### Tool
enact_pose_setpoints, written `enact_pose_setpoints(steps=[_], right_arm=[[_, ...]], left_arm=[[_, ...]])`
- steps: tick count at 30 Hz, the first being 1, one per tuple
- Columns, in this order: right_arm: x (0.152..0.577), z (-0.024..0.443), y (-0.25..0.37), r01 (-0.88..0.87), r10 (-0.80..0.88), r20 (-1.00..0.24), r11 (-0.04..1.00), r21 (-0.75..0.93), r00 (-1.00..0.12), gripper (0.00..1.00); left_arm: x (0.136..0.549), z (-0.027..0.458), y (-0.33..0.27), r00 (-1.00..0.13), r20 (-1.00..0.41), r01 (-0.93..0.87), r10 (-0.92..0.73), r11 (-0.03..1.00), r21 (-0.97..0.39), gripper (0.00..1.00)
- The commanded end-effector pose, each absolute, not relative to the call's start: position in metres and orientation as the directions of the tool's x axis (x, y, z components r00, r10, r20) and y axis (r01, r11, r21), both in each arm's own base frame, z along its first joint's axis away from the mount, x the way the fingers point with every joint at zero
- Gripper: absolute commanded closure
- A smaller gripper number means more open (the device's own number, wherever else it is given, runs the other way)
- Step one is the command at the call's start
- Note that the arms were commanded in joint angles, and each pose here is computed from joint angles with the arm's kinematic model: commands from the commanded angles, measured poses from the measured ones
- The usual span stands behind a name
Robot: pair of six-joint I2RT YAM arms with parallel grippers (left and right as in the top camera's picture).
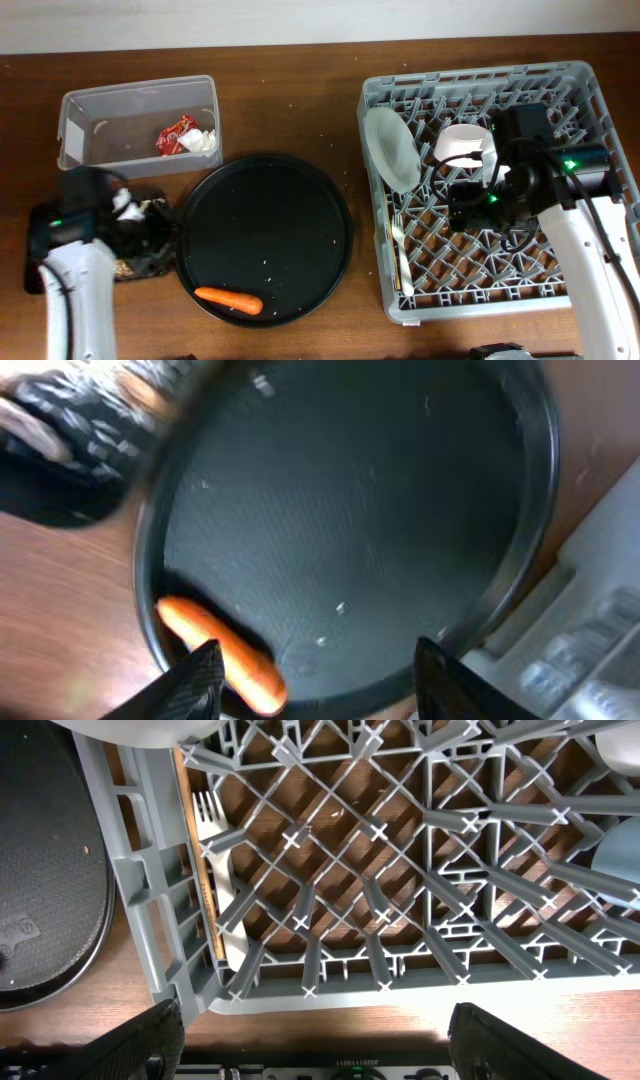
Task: Sort waste into correct bins and load items into the dishwasher rack
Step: 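Grasp the carrot with the left gripper and place it on the black tray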
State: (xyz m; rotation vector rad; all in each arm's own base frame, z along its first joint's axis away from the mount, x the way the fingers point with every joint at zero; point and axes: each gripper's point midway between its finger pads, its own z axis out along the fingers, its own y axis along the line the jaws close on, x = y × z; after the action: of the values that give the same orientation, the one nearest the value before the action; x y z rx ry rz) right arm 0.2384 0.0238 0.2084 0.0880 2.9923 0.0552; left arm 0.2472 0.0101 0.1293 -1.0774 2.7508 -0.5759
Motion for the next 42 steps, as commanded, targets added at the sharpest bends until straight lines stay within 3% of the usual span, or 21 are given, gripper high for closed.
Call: enact_pose_setpoints(steps=[1,4,13,21,27,30,33,39,42], right_arm=[[0.238,0.208,0.021,0.056,0.060,-0.144,0.998,0.034,-0.988,0.12],[0.238,0.207,0.021,0.053,0.058,-0.142,0.998,0.034,-0.988,0.12],[0.234,0.201,0.021,0.054,0.057,-0.120,0.998,0.031,-0.991,0.12],[0.234,0.201,0.021,0.054,0.057,-0.120,0.998,0.031,-0.991,0.12],[0.234,0.201,0.021,0.054,0.057,-0.120,0.998,0.031,-0.991,0.12],[0.234,0.201,0.021,0.054,0.057,-0.120,0.998,0.031,-0.991,0.12],[0.234,0.201,0.021,0.054,0.057,-0.120,0.998,0.031,-0.991,0.13],[0.234,0.201,0.021,0.054,0.057,-0.120,0.998,0.031,-0.991,0.12],[0.234,0.201,0.021,0.054,0.057,-0.120,0.998,0.031,-0.991,0.12]], left_arm=[[0.219,0.106,-0.049,-0.781,0.161,-0.616,-0.604,0.701,-0.358,0.33],[0.188,0.070,-0.070,-0.710,0.247,-0.704,-0.659,0.672,-0.229,0.28],[0.162,0.023,-0.058,-0.668,0.208,-0.742,-0.715,0.662,-0.109,0.28],[0.172,-0.005,-0.045,-0.669,0.092,-0.743,-0.738,0.657,-0.131,0.28],[0.188,-0.003,-0.046,-0.673,0.055,-0.733,-0.737,0.656,-0.179,0.43],[0.194,0.001,-0.047,-0.677,0.042,-0.727,-0.735,0.659,-0.193,0.62],[0.194,0.001,-0.047,-0.680,0.041,-0.724,-0.732,0.662,-0.193,0.71],[0.211,0.018,-0.049,-0.717,0.003,-0.680,-0.697,0.697,-0.228,0.75],[0.243,0.061,-0.040,-0.743,-0.127,-0.616,-0.657,0.746,-0.251,0.76]])
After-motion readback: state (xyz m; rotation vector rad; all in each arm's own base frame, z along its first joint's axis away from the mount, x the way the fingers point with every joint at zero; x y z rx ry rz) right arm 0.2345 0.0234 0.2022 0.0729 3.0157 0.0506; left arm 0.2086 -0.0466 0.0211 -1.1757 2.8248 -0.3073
